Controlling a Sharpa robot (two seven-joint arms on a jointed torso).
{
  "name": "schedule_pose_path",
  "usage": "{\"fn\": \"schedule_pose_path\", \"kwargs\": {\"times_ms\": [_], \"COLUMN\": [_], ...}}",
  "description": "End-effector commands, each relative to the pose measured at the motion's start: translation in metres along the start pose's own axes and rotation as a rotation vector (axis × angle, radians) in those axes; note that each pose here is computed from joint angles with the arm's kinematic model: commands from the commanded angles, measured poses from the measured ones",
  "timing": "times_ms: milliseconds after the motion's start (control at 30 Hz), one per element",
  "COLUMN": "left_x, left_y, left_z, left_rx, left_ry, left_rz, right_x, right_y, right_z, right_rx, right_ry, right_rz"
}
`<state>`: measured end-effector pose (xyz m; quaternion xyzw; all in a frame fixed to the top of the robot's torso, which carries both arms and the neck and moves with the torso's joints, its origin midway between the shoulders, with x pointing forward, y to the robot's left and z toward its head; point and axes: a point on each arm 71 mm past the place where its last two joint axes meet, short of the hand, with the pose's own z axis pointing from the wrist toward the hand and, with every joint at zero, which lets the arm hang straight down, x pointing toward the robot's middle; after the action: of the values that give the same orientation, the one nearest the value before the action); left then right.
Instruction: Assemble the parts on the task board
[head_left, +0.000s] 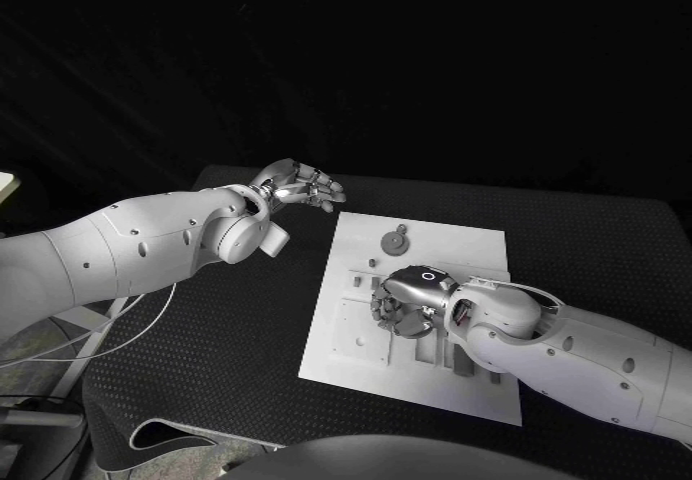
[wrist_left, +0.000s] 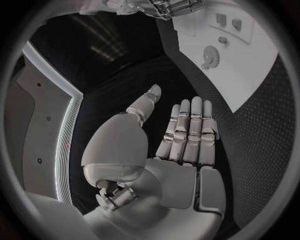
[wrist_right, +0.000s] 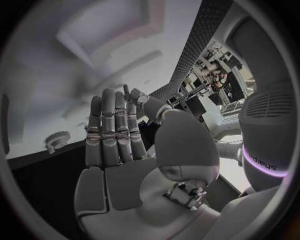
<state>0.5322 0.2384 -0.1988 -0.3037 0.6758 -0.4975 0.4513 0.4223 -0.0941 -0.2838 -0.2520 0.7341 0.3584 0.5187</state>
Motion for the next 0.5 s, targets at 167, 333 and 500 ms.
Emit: {"fn": "schedule_pose_path", "kwargs": {"times_ms": [167, 333, 500], "left_x": [0.0017, 0.0016, 0.0019], "left_y": [-0.0019, -0.0018, -0.0019], "left_z": [0.0008, 0.0006, 0.0006], "left_rx": [0.007, 0.006, 0.007], "left_ry": [0.013, 0.013, 0.013], "left_rz": [-0.009, -0.009, -0.009], "right_x": [0.0013, 0.0019, 0.0039], "right_y": [0.0008, 0.0006, 0.0006], "right_z": [0.0002, 0.0005, 0.0018], "right_rx": [-0.002, -0.001, 0.003], "right_ry": [0.011, 0.018, 0.032], "right_rz": [-0.019, -0.02, -0.025]}}
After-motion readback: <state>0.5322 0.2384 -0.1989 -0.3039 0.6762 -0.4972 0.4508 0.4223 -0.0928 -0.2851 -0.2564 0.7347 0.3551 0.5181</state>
